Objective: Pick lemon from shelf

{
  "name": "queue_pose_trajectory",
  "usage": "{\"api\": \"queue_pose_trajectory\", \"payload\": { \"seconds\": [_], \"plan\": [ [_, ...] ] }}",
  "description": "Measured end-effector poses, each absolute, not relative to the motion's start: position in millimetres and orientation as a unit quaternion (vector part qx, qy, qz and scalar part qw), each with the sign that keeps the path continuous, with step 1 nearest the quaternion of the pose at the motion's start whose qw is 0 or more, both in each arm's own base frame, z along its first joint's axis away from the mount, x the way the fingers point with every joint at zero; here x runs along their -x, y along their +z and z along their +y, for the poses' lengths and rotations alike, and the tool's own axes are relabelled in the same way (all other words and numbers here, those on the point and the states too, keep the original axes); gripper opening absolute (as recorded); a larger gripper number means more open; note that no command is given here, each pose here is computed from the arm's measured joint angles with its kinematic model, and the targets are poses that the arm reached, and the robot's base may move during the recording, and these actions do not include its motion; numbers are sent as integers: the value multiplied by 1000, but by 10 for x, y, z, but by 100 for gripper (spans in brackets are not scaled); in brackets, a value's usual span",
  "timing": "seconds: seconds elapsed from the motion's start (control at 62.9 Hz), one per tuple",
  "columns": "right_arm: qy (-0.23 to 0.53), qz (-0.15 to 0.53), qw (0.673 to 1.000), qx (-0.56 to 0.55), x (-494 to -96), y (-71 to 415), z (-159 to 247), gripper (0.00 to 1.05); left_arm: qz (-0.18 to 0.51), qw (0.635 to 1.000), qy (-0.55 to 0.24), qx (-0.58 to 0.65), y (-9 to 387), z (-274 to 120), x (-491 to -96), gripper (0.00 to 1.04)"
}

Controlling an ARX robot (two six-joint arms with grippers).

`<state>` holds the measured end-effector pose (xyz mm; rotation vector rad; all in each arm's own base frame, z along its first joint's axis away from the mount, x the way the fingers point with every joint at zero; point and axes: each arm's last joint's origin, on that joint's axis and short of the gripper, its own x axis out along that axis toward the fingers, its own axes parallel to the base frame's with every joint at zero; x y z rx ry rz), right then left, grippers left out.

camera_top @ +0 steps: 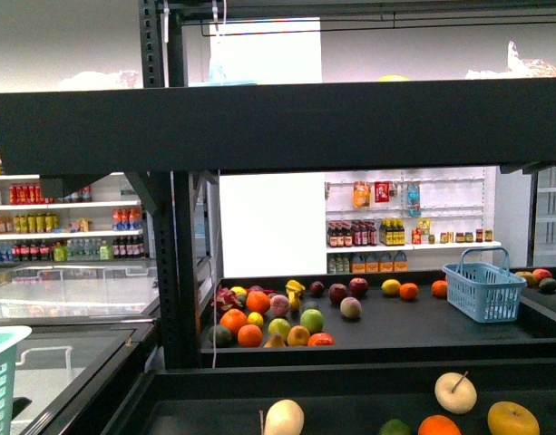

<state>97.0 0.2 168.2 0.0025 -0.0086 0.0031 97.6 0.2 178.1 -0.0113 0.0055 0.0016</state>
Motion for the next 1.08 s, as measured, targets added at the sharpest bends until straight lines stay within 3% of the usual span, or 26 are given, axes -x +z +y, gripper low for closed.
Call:
{"api": "queue_pose_trajectory", "payload": {
  "seconds": [0.35,0.795,1.081],
  "plan": [
    [1,-4,1000,-1,-970,1682,2,102,-1,1000,0,6,1672,2,-972,3],
    [1,-4,1000,-1,-970,1682,2,102,-1,1000,0,5,1672,2,-972,96],
    [1,-4,1000,-1,-970,1682,2,102,-1,1000,0,5,1672,2,-972,97]
  ]
}}
